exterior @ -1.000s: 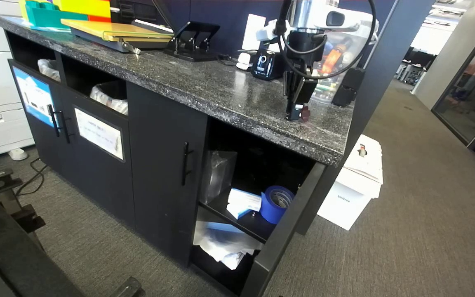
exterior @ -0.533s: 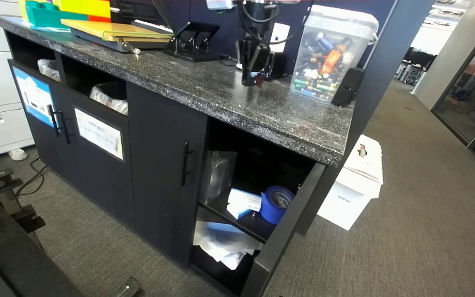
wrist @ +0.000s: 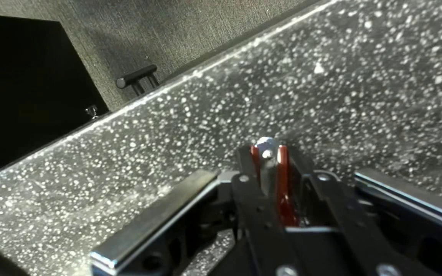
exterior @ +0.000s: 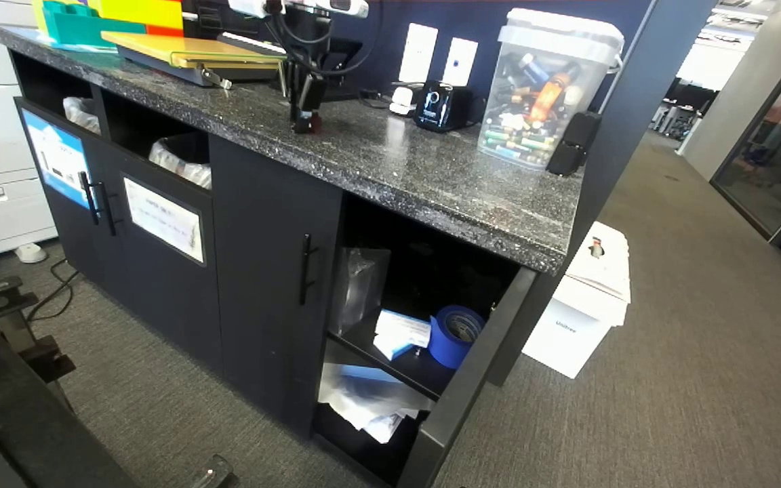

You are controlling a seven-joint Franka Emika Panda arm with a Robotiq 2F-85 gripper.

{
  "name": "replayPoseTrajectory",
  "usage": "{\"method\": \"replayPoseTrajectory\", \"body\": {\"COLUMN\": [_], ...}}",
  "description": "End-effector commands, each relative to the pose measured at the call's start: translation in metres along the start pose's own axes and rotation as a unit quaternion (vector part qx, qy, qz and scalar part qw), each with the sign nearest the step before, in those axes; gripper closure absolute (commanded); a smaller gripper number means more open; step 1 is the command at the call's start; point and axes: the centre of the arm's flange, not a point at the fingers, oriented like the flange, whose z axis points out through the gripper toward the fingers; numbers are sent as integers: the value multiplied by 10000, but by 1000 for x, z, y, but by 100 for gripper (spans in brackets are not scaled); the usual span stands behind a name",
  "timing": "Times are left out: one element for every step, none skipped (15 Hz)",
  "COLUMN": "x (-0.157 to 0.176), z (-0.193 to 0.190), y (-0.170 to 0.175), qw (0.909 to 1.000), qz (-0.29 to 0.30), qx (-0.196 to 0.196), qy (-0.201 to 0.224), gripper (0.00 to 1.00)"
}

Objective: Move the brown object to the left

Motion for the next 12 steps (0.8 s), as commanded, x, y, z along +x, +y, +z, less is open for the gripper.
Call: {"method": "replayPoseTrajectory", "body": {"x": [-23, -18, -10, -3, 2, 5, 5, 4, 2, -3, -7, -14], "z": [7, 7, 8, 9, 8, 5, 2, -3, -9, -17, -24, -34], "y": [17, 21, 28, 33, 40, 48, 57, 65, 74, 84, 92, 102], "qw": [9999, 9998, 9998, 9998, 9998, 9997, 9996, 9995, 9992, 9986, 9977, 9962], "qz": [-24, 1, 51, 100, 145, 170, 166, 129, 63, -60, -175, -341], "qx": [163, 183, 193, 186, 155, 159, 148, 124, 97, 65, 19, -30], "qy": [40, 70, 56, 26, -32, -83, -155, -272, -379, -520, -651, -801], "gripper": [94, 94, 74, 49, 49, 44, 38, 30, 23, 17, 8, 2]}}
